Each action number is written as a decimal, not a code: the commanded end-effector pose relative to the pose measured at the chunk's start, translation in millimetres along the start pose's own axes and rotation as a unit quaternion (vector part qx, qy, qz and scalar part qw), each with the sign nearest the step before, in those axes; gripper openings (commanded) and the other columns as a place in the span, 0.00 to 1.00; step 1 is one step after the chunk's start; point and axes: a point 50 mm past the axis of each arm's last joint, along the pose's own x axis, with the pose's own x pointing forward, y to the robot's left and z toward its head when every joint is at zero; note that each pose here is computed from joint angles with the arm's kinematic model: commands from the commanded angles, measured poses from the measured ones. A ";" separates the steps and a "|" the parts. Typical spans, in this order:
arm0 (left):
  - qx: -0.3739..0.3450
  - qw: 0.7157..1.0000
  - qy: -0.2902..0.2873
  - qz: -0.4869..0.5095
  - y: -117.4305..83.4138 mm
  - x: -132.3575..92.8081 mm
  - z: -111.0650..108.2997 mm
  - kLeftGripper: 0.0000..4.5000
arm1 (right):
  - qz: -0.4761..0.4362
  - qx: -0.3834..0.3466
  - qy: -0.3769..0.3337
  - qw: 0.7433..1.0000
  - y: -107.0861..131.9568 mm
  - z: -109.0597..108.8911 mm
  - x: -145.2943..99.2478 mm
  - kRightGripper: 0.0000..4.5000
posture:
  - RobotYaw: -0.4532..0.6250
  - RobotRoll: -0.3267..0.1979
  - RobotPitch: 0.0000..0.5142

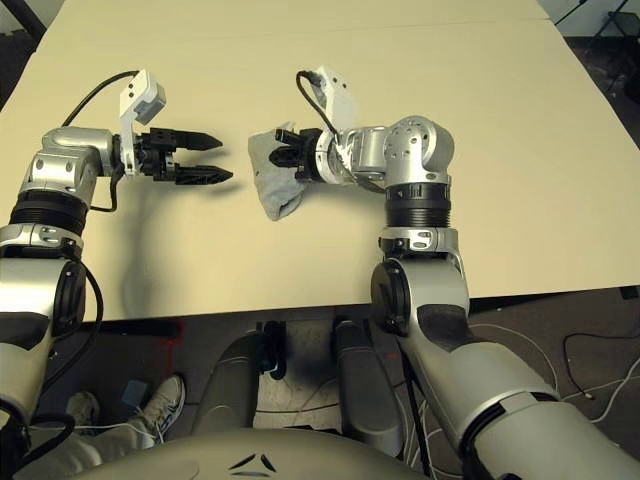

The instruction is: Wipe the water off the table with a rag.

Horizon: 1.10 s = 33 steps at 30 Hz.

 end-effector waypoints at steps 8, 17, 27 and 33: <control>-0.006 1.000 0.008 -0.006 -1.9 0.8 -5.1 1.00 | -0.157 0.028 -0.040 0.986 -69.9 11.5 -28.1 0.00 | 0.28 0.62 0.51; -0.007 1.000 0.007 -0.005 -1.6 1.4 -4.8 1.00 | -0.223 0.031 -0.080 0.971 -102.8 26.5 -62.1 0.00 | 0.27 0.62 0.50; -0.003 1.000 0.001 0.010 0.9 2.9 -3.6 1.00 | -0.286 0.017 -0.118 0.951 -125.5 36.2 -86.5 0.00 | 0.27 0.62 0.52; 0.009 0.999 -0.019 0.040 5.0 5.7 0.6 1.00 | -0.306 -0.009 -0.134 0.943 -132.2 44.2 -98.0 0.00 | 0.27 0.62 0.52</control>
